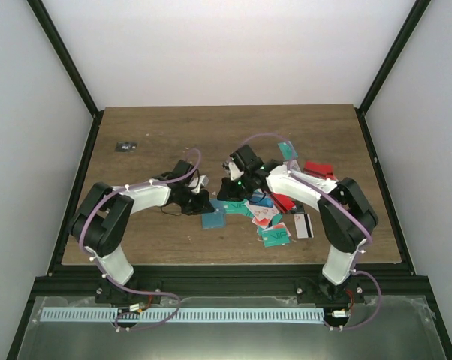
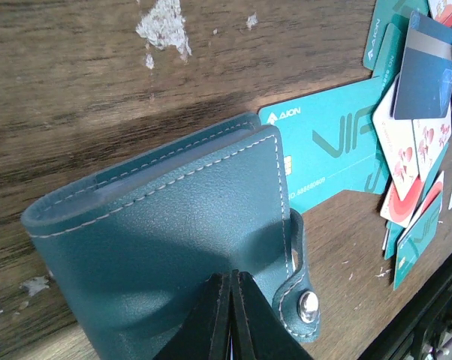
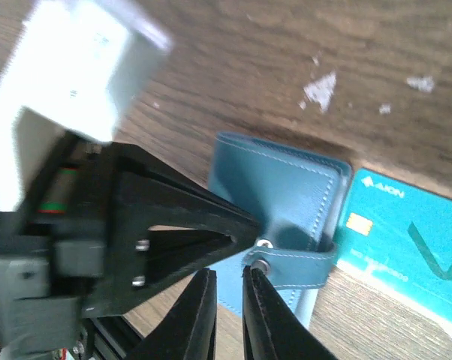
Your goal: Put the credit cards into the card holder
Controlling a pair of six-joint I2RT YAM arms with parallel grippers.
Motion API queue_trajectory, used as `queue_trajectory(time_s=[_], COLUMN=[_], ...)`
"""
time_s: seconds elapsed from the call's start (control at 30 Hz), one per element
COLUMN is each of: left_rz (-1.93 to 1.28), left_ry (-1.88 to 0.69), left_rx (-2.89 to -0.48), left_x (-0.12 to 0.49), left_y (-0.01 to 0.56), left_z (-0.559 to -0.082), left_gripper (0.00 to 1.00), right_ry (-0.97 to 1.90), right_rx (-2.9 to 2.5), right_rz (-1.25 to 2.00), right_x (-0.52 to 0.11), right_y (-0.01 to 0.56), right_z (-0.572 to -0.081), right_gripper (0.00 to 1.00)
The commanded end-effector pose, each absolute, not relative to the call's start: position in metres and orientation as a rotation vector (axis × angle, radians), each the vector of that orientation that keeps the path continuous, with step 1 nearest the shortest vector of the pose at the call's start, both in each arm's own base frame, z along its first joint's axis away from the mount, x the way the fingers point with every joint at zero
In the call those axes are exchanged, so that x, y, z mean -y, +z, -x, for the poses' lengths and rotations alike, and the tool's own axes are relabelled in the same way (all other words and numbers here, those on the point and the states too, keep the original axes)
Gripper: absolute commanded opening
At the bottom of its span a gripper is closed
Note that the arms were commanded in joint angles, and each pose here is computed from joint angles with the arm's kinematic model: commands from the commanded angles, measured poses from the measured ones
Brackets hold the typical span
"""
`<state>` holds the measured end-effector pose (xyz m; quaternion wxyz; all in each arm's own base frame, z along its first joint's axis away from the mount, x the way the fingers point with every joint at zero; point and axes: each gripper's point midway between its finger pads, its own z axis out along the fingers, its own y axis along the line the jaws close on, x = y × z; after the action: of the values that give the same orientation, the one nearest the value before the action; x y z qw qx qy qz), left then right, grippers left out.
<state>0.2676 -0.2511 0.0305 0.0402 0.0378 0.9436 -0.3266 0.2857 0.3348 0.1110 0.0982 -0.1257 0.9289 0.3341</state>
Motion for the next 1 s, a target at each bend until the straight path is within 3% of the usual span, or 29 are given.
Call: queue_trajectory(time_s=[0.0, 0.97], left_rz=[-0.096, -0.092], left_ry=[-0.906, -0.905], left_rx=[-3.008, -3.018], left_x=[0.241, 0.243], left_y=[0.006, 0.004], left_z=[-0.251, -0.253], left_gripper=[0.04, 0.04], right_ry=[1.020, 1.139], right_rx=[-2.778, -2.866], right_rz=[0.390, 0.373], right_x=[-0.339, -0.344], right_y=[0.096, 0.051], right_z=[-0.280, -0.257], right_gripper=[0.13, 0.10])
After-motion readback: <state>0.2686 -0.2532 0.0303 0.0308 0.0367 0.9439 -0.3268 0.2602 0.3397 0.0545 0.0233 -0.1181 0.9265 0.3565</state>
